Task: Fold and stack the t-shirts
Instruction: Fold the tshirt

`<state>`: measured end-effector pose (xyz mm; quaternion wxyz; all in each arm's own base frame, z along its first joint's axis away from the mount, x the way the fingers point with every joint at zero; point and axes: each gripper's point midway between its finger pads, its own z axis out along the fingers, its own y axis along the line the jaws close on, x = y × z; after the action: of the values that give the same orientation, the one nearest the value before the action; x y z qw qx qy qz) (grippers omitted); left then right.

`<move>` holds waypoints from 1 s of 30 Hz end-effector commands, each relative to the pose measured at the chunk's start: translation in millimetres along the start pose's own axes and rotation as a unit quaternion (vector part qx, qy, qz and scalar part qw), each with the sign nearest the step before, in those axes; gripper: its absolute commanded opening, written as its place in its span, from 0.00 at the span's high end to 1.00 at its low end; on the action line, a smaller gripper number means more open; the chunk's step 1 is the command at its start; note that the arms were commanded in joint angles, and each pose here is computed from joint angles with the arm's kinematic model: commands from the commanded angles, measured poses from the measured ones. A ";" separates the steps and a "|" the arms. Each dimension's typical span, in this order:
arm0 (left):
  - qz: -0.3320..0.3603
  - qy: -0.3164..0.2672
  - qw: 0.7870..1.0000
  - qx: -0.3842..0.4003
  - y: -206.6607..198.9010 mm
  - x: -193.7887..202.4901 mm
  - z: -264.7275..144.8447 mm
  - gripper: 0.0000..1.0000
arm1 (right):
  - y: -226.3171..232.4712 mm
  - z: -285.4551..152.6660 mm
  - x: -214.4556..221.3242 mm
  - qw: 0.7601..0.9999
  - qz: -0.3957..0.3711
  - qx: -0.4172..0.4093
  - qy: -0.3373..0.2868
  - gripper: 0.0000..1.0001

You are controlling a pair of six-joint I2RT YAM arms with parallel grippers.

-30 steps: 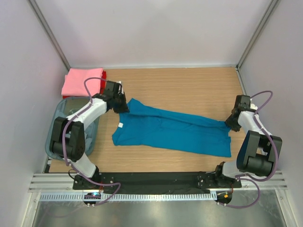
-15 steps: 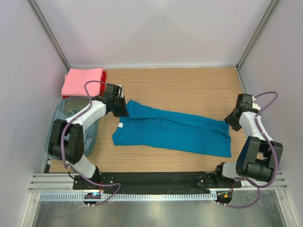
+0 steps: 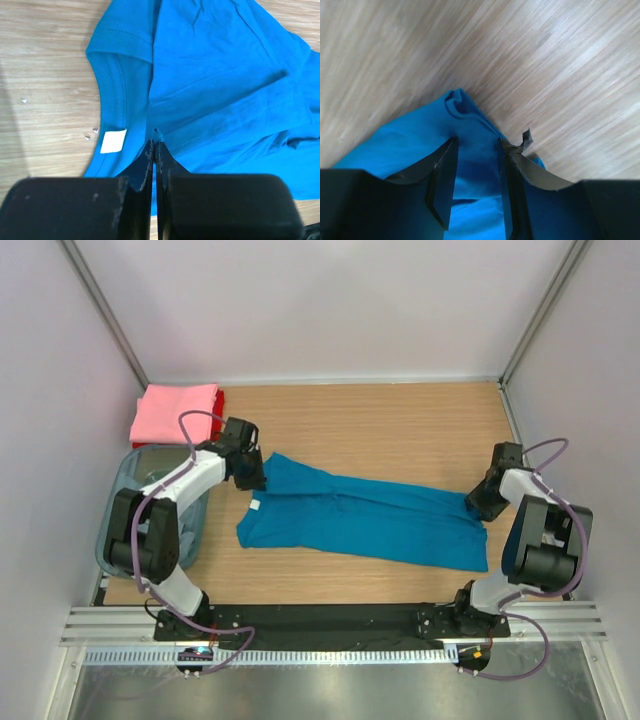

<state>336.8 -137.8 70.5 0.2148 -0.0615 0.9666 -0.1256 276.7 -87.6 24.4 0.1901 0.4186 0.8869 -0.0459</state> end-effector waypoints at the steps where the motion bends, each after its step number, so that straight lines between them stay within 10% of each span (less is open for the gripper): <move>1: 0.011 -0.009 1.000 0.001 -4.2 -11.8 1.4 1.00 | 20.1 9.2 -14.9 0.999 -0.018 -0.034 -0.006 0.56; 11: 0.005 0.001 1.000 -0.012 0.2 -11.0 18.1 1.00 | 4.6 7.0 -42.0 0.997 -0.020 0.013 -0.072 0.89; 19: 0.001 -0.005 0.999 -0.033 5.4 -16.1 11.4 0.99 | 23.1 -10.6 -42.3 0.997 -0.028 -0.037 -0.056 0.60; 24: -0.019 -0.042 0.995 -0.084 15.9 -37.3 -10.9 0.72 | 19.0 -28.1 -43.0 0.998 -0.035 -0.030 -0.049 0.55; 30: -0.017 -0.072 0.997 -0.010 -22.0 -70.4 -16.5 0.64 | 45.3 -25.1 -49.4 0.994 -0.053 -0.085 -0.037 0.51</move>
<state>371.2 -124.5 87.3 0.2393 -0.0916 0.9642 -0.0678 312.8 -94.2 57.5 0.2351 0.3734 0.8969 -0.0297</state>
